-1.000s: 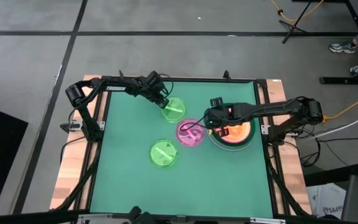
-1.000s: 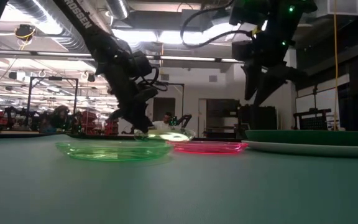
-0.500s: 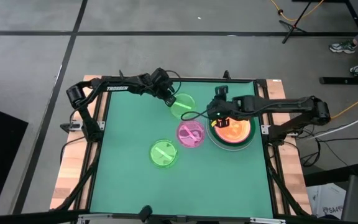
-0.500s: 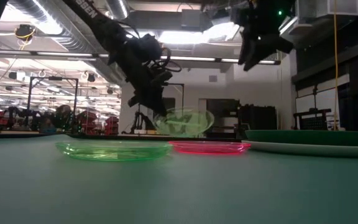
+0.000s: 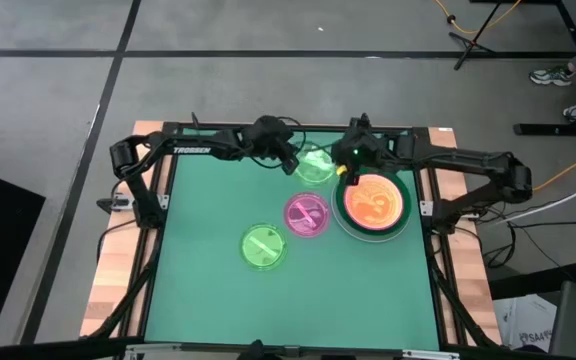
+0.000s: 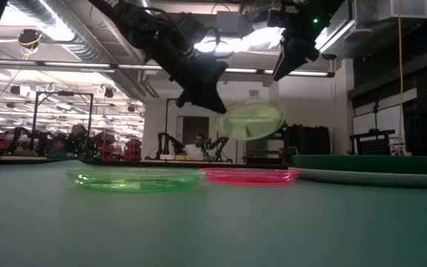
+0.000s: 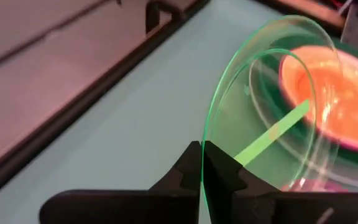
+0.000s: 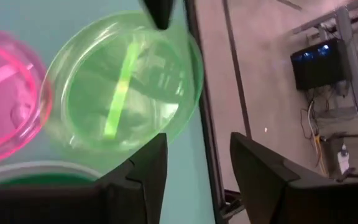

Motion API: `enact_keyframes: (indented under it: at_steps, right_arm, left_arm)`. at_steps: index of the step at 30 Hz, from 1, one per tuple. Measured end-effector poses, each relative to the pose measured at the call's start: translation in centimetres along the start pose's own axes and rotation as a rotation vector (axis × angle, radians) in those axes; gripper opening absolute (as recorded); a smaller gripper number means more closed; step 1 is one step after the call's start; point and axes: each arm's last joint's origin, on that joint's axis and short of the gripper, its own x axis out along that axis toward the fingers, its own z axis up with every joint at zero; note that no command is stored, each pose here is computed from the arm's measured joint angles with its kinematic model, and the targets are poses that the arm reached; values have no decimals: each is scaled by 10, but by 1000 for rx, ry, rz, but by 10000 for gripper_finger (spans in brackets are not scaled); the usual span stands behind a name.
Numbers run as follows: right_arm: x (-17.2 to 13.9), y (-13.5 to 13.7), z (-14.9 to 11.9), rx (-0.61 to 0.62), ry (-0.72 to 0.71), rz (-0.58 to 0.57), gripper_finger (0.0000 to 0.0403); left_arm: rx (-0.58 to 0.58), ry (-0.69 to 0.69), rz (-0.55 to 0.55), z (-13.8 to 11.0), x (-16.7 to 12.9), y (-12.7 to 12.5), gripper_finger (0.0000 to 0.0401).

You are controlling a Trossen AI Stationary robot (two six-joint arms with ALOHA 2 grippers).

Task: Stack plastic plates
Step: Stack the top light green plate on top of the orange plate

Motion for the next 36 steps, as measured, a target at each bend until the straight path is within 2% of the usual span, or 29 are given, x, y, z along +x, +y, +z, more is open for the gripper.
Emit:
enact_keyframes:
  at_steps: [5,12,20,26,36]
  right_arm:
    - [5,-13,-2,62,-7,-35,166]
    - [7,-16,0,90,-75,34,166]
    - [7,-16,0,123,-75,23,166]
    - [7,-15,0,122,-79,42,166]
    - [7,-15,0,110,-87,57,166]
  left_arm:
    - [24,-95,48,4,-2,-20,0]
    - [85,-205,93,7,-7,-46,0]
    - [127,-249,96,4,-11,-67,0]
    - [155,-268,147,2,-14,-77,0]
    - [157,-268,147,1,-15,-79,0]
